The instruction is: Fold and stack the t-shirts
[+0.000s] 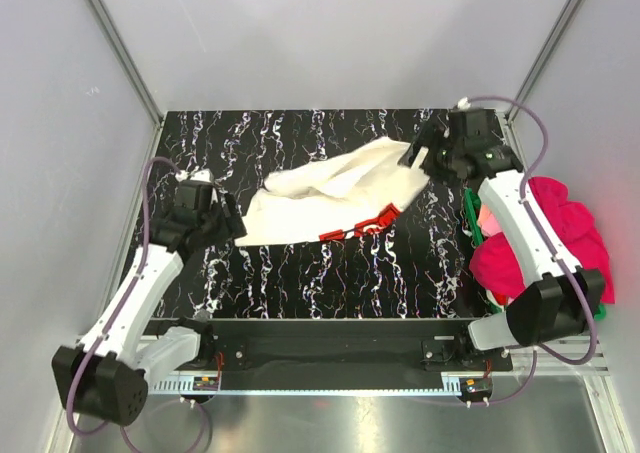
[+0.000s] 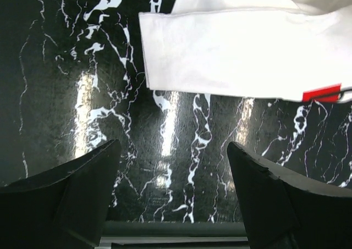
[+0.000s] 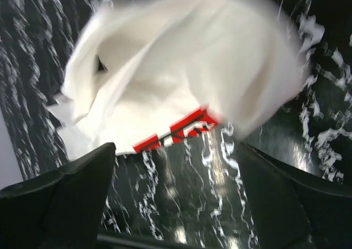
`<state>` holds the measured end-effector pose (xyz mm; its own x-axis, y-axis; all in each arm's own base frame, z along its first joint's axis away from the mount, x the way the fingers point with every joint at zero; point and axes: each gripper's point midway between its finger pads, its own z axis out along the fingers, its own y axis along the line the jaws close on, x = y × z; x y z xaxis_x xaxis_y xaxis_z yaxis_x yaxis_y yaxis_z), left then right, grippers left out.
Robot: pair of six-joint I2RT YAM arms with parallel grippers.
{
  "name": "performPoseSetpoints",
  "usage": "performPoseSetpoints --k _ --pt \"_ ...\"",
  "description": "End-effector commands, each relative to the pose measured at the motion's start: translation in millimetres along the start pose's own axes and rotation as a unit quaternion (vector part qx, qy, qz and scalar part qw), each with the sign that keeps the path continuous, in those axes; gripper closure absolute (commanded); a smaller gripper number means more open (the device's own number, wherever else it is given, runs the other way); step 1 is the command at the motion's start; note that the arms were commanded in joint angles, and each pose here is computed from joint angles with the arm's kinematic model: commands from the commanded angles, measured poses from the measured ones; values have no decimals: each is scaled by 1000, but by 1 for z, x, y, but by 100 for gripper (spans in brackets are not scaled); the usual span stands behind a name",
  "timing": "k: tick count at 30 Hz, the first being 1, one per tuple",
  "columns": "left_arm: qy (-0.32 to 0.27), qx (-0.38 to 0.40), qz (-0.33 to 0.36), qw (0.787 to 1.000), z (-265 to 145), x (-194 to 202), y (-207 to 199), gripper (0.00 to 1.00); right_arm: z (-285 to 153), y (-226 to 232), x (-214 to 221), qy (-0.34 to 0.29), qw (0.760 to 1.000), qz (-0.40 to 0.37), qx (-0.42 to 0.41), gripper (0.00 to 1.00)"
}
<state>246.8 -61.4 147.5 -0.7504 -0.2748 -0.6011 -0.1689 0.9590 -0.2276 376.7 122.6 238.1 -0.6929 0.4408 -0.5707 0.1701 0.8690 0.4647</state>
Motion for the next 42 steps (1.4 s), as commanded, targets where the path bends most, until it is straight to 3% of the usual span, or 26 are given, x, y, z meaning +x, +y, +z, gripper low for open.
performPoseSetpoints --k 1,6,16,31,34,39,42 --pt "-6 14 -32 999 25 -10 -13 16 34 -28 90 139 990 2 27 0" --pt "18 -15 -36 999 61 -7 -9 18 34 -35 109 159 987 8 16 0" --pt "36 -77 -49 995 109 -15 14 25 11 -29 106 155 988 -16 -7 0" --pt "45 -39 -81 995 163 -39 14 30 5 -37 125 174 984 -33 -17 0" --pt "53 -36 -84 994 171 -33 14 40 8 -39 127 177 983 -34 -16 0" --pt "63 -29 -87 994 175 -22 13 45 11 -41 128 180 983 -37 -12 0" --pt "70 -31 -86 993 179 -16 15 54 13 -41 128 182 983 -37 -10 0"
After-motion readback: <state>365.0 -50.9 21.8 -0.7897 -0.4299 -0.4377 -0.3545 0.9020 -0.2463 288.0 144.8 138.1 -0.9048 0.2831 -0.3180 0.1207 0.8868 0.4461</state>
